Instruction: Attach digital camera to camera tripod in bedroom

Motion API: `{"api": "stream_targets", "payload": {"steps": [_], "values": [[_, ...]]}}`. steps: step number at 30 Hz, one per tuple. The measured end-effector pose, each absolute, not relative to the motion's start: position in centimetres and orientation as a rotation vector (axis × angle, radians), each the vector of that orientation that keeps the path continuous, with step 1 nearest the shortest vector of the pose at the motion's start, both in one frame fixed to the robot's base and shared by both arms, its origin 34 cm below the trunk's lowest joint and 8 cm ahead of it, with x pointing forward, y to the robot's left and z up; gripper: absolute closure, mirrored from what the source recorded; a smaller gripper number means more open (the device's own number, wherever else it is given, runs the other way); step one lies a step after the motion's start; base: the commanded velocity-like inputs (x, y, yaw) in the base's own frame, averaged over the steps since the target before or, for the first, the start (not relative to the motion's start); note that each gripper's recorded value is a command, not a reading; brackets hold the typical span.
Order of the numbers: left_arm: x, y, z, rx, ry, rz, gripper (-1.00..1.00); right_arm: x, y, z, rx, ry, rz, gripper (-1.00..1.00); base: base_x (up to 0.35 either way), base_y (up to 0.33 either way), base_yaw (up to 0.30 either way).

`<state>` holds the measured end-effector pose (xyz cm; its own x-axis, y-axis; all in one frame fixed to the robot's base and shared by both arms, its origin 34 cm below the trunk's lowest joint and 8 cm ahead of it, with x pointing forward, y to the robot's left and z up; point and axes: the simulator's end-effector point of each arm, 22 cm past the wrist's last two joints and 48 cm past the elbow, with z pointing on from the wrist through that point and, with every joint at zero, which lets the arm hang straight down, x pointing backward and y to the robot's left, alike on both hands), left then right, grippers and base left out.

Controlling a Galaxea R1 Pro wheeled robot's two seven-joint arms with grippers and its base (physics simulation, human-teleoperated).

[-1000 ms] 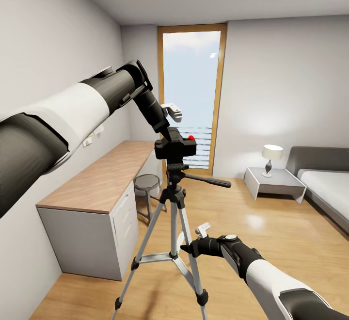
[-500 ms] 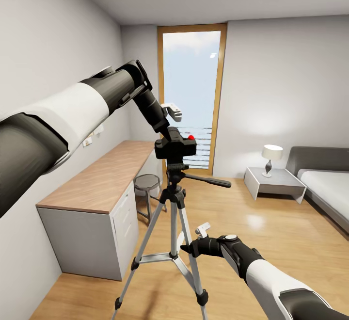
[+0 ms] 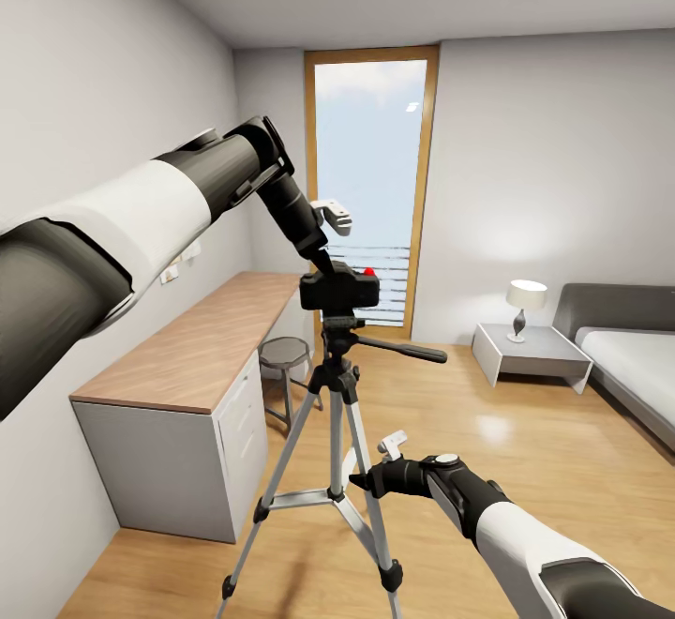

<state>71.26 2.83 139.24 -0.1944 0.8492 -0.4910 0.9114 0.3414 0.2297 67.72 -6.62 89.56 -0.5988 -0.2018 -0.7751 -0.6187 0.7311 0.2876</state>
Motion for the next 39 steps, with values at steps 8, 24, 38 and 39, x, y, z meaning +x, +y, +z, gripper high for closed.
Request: {"api": "stream_targets", "payload": {"steps": [8, 24, 38, 39], "values": [[71.26, 2.82, 139.24, 1.534, 2.07, -0.151, -1.0, 67.72, -6.62, 89.56, -0.617, 2.174, 0.706, 1.0, 0.0, 0.0, 0.0], [71.27, 2.85, 139.23, 1.533, 2.07, -0.151, -1.0, 67.72, -6.62, 89.56, -0.617, 2.174, 0.706, 1.0, 0.0, 0.0, 0.0], [71.81, 2.93, 139.69, 1.516, 2.051, -0.128, -1.0, 67.72, -6.61, 89.56, -0.617, 2.174, 0.706, 1.0, 0.0, 0.0, 0.0], [71.96, 2.93, 139.81, 1.51, 2.046, -0.124, -1.0, 67.72, -6.62, 89.56, -0.617, 2.174, 0.706, 1.0, 0.0, 0.0, 0.0]]}}
